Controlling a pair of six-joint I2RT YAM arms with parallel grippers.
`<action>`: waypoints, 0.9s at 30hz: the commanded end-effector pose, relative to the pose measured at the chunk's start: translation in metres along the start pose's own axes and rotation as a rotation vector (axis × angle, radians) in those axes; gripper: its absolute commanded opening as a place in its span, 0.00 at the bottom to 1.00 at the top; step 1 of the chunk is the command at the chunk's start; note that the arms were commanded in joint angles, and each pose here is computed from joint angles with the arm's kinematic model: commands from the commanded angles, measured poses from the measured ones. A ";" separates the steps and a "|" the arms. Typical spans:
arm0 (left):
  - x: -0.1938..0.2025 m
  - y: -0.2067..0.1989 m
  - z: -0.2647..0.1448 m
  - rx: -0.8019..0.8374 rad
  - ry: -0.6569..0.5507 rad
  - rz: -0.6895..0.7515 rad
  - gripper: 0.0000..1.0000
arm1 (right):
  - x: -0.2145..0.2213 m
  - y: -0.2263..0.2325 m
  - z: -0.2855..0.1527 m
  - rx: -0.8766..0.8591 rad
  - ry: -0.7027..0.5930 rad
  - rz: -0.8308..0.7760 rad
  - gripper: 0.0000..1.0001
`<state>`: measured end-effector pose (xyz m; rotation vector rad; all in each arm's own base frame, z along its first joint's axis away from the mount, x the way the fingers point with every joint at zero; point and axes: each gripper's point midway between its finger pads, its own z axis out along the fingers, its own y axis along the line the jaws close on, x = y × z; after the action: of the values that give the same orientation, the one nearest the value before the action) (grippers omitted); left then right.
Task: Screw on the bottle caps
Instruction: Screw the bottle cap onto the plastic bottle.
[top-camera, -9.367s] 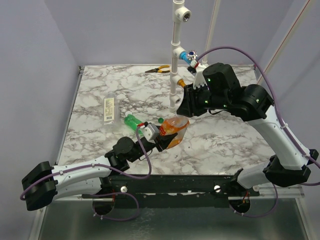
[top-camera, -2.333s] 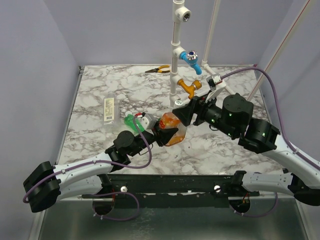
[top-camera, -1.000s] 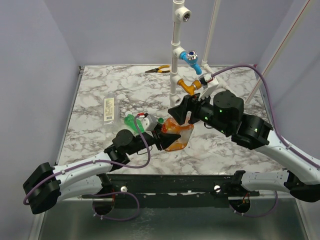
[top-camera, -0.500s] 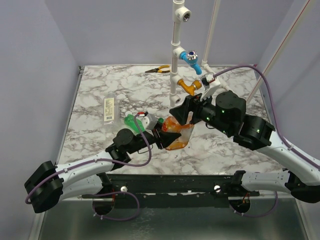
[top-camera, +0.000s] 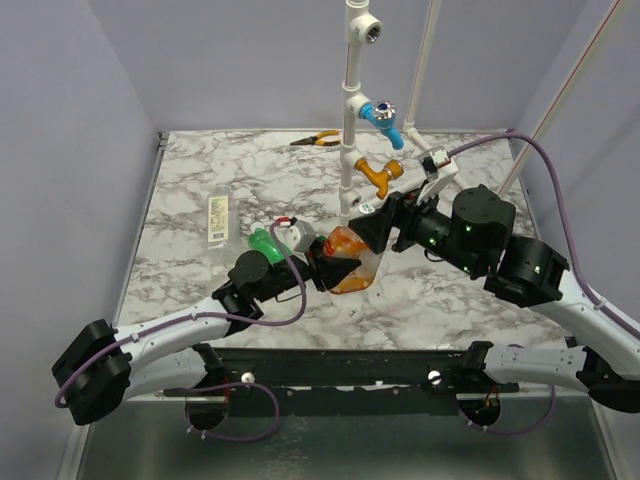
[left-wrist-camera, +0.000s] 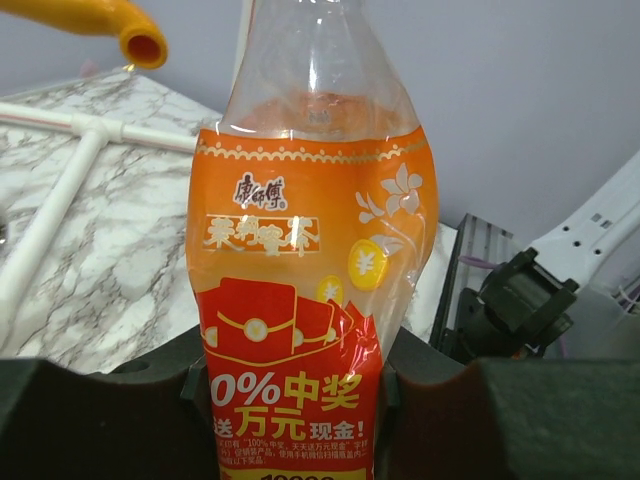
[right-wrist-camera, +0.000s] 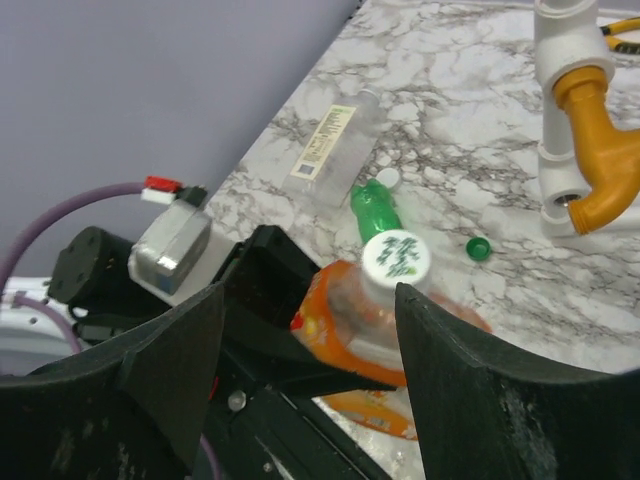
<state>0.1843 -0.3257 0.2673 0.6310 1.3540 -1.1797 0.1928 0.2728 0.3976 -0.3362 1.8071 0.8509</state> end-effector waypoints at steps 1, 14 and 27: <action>0.005 0.020 0.002 -0.077 0.038 -0.009 0.00 | 0.003 0.011 -0.016 -0.062 0.023 0.038 0.72; -0.001 -0.011 -0.014 0.078 0.066 0.044 0.00 | 0.011 -0.021 -0.008 0.149 0.085 0.016 0.72; -0.003 -0.034 -0.028 0.172 0.075 0.014 0.00 | 0.014 0.010 -0.016 -0.029 0.164 -0.031 0.59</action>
<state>0.1555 -0.3126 0.2719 0.7761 1.3371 -1.2334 0.1849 0.2643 0.3941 -0.3586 1.9227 0.7956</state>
